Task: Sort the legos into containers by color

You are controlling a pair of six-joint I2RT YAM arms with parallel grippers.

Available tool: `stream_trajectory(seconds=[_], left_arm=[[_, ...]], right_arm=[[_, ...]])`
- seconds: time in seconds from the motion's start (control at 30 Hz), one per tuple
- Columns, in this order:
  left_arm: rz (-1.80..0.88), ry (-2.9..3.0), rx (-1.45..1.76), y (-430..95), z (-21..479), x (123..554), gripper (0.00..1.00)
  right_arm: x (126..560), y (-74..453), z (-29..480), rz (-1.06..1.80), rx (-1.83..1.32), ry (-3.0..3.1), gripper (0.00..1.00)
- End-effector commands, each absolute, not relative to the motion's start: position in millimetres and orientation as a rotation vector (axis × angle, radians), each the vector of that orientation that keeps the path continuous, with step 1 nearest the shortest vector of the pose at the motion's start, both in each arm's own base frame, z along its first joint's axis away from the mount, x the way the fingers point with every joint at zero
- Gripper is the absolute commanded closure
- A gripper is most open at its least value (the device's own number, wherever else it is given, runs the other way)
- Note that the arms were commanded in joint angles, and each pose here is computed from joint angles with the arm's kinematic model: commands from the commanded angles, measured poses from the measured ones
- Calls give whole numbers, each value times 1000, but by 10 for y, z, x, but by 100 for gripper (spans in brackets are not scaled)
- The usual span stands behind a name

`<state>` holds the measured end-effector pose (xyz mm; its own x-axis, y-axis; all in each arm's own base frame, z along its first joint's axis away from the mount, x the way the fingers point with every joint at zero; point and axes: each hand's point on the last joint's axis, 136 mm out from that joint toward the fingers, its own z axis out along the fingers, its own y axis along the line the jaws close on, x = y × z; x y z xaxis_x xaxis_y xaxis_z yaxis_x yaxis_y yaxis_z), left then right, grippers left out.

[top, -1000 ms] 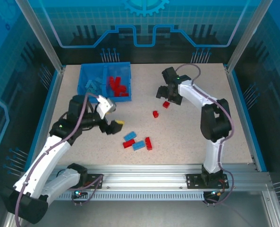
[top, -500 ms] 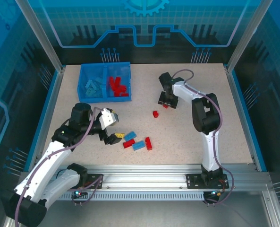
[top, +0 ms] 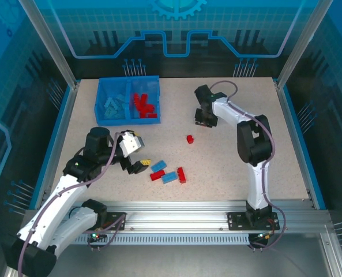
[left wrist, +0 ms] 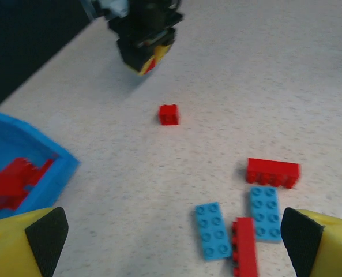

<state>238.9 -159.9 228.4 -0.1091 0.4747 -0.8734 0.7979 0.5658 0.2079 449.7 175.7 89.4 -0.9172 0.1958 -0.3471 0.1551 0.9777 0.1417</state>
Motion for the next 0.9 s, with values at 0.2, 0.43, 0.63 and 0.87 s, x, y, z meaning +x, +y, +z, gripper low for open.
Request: stream_trajectory(seconds=[0.2, 0.43, 0.63, 0.87], left_arm=[[36, 1838, 321, -510, 2703, 2956, 1], [83, 1849, 301, -405, 2689, 2951, 1], [124, 1843, 273, -330, 2717, 2945, 1], [144, 1831, 258, -292, 2739, 2929, 1]], right_arm=[[4181, 3232, 2282, 452, -531, 2305, 71], [4609, 3740, 2187, 361, -577, 2269, 72], [4964, 4187, 1898, 378, -637, 2235, 72], [5092, 4649, 1607, 573, -586, 2217, 70]])
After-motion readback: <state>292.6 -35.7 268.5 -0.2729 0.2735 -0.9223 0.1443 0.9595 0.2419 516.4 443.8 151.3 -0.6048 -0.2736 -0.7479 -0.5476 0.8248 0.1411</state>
